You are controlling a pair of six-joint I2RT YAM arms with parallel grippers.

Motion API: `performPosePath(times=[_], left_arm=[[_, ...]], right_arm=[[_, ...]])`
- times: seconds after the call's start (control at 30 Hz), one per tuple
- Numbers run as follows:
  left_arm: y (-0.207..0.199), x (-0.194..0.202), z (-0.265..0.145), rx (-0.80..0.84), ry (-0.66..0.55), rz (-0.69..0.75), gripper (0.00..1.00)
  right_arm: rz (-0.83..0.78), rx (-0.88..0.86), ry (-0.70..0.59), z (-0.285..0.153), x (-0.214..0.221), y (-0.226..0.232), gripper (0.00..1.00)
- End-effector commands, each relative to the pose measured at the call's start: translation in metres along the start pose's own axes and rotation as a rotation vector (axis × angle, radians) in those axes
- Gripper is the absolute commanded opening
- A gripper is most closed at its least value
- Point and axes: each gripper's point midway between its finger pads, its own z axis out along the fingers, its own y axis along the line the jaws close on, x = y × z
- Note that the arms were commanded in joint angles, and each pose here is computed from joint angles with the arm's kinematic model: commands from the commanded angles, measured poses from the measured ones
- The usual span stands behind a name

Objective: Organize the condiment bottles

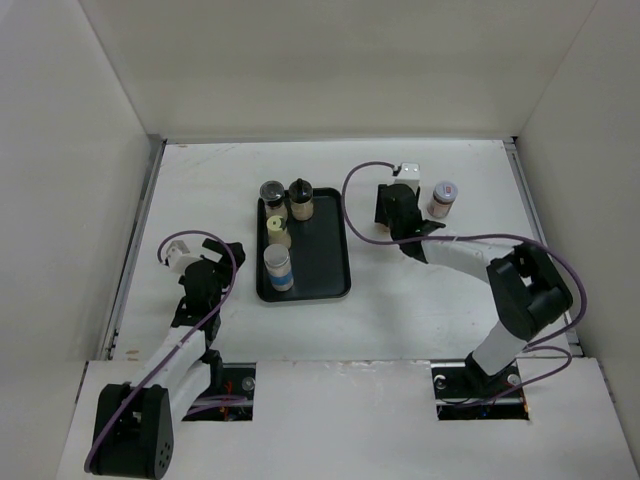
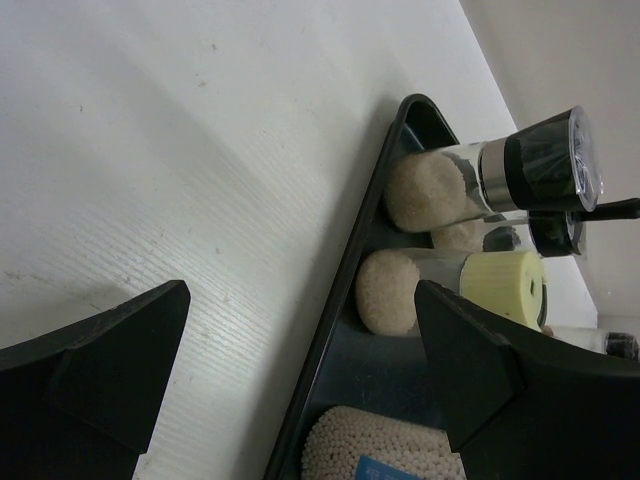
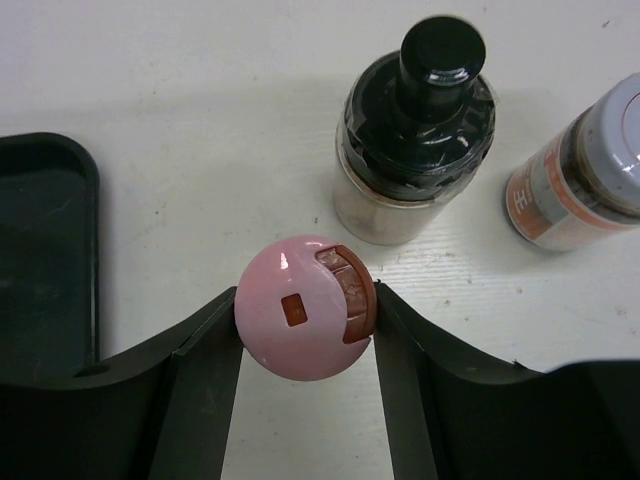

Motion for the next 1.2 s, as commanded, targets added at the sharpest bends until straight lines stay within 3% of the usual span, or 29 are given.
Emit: performPosePath(times=[0.0, 0.23, 0.5, 0.83, 1.0, 1.17], left_arm=[[-0.018, -0.009, 0.001, 0.06, -0.027, -0.001, 1.0], [-0.019, -0.007, 0.003, 0.062, -0.022, -0.002, 1.0], [-0.019, -0.01, 0.0, 0.07, -0.03, -0.004, 1.0], [-0.02, -0.009, 0.001, 0.072, -0.028, -0.004, 1.0], [-0.019, -0.008, 0.002, 0.064, -0.025, 0.0, 1.0], [-0.02, -0.01, 0.001, 0.072, -0.03, -0.003, 1.0]], right_arm=[[0.09, -0.065, -0.18, -0.031, -0.067, 0.019, 0.46], [0.099, -0.336, -0.191, -0.063, -0.068, 0.127, 0.47], [0.051, -0.456, -0.154, -0.056, -0.046, 0.214, 0.48], [0.002, -0.448, -0.067, -0.036, -0.003, 0.235, 0.56], [0.016, -0.454, -0.046, -0.037, 0.005, 0.236, 0.75], [0.051, -0.489, -0.095, -0.064, -0.028, 0.224, 0.91]])
